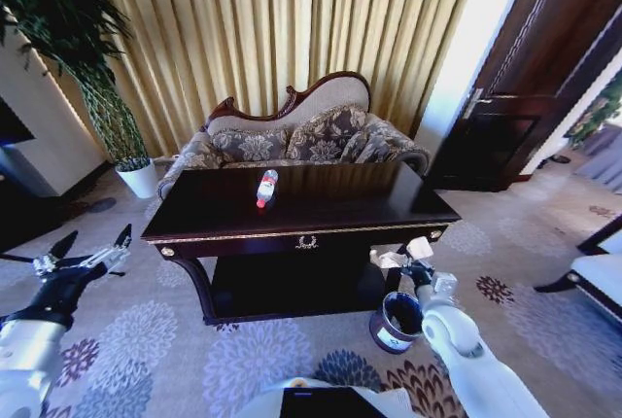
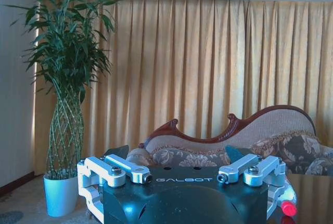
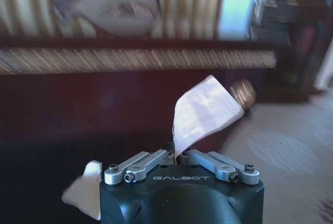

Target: Move to the front of the table and place the trash on the table into the trash bin.

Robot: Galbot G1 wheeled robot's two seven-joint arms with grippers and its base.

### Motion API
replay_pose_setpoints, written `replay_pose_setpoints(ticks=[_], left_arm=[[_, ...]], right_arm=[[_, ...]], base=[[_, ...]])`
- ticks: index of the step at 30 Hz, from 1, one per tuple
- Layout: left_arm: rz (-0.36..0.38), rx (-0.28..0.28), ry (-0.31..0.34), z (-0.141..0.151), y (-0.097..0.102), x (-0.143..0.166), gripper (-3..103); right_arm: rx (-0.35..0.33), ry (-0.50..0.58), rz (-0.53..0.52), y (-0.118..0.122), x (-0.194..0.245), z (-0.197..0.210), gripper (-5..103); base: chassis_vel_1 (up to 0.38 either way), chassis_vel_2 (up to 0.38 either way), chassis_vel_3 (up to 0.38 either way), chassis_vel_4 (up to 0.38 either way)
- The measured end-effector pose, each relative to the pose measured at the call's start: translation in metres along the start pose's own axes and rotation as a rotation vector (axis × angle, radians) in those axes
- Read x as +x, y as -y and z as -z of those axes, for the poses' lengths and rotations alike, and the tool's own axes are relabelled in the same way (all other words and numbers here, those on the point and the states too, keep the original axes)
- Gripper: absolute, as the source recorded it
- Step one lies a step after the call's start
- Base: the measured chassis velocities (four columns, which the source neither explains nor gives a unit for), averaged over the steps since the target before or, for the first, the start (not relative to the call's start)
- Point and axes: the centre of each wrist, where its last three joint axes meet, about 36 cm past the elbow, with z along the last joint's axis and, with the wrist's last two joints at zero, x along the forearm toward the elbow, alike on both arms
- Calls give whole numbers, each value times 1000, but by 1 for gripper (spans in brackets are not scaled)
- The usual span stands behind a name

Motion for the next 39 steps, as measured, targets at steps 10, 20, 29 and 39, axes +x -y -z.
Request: replay_pose_setpoints(ticks=[10, 20, 29, 39], left_arm=[[10, -5, -4, -2, 0, 2, 100], [12, -5, -5, -4, 0, 4, 100], [16, -9, -4, -3, -1, 4, 100], [8, -3, 2, -3, 0, 3, 100]], right_arm=[[99, -160, -162, 53, -86, -84, 0], [167, -174, -226, 51, -132, -96, 9], [181, -181, -229, 48, -129, -105, 37], [179, -188, -245, 60, -119, -110, 76]], base=[[0, 0, 0, 0], [0, 0, 0, 0], [0, 0, 0, 0], [0, 0, 0, 0]])
